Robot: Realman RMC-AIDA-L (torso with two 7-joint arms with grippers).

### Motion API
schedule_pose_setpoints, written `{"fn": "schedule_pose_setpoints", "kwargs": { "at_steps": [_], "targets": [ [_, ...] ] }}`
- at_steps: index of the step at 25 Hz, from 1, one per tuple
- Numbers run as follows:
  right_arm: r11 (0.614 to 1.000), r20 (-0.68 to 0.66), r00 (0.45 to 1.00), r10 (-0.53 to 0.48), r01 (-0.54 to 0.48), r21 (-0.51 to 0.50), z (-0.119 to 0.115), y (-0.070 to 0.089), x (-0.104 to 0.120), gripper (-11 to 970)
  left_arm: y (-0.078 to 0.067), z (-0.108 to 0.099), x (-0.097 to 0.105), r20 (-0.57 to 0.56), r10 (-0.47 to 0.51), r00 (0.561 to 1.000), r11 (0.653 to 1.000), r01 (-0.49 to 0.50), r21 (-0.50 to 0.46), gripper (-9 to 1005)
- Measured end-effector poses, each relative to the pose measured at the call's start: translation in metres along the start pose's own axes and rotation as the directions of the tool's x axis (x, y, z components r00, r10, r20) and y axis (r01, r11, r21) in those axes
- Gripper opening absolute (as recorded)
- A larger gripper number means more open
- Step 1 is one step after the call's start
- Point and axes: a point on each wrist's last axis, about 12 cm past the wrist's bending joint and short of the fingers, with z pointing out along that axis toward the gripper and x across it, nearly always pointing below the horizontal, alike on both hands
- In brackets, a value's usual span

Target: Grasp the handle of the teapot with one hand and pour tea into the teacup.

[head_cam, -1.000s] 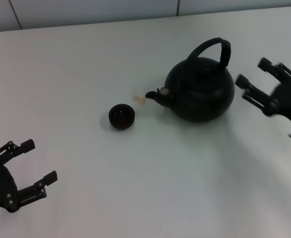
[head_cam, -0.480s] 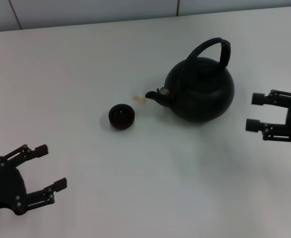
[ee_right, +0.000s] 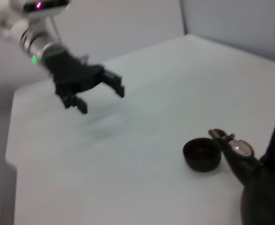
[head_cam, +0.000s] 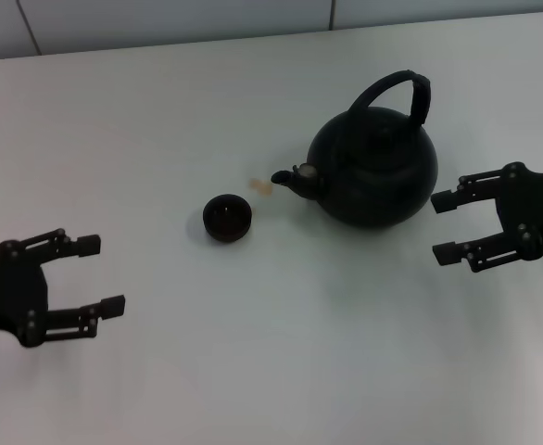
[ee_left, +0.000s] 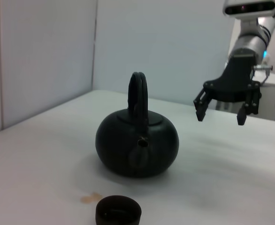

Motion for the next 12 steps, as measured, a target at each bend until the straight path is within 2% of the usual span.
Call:
{"fn": "schedule_pose_setpoints", "kwargs": {
  "at_steps": [2,12],
  "targets": [
    [1.0,-0.002,1.0,-0.016,0.015,-0.009,0.004,-0.002,-0.005,760,0.007,0.003,-0.008,-0.024,0.005,1.0,1.0,-0.005,0.018,854],
    [1.0,0.0,1.0,-0.03,0.03,-0.008,0.009,-0.003,-0.008,760,0.011,0.008,-0.018,-0.025,0.031,0.999,0.999,-0.03,0.04,854]
  ]
}}
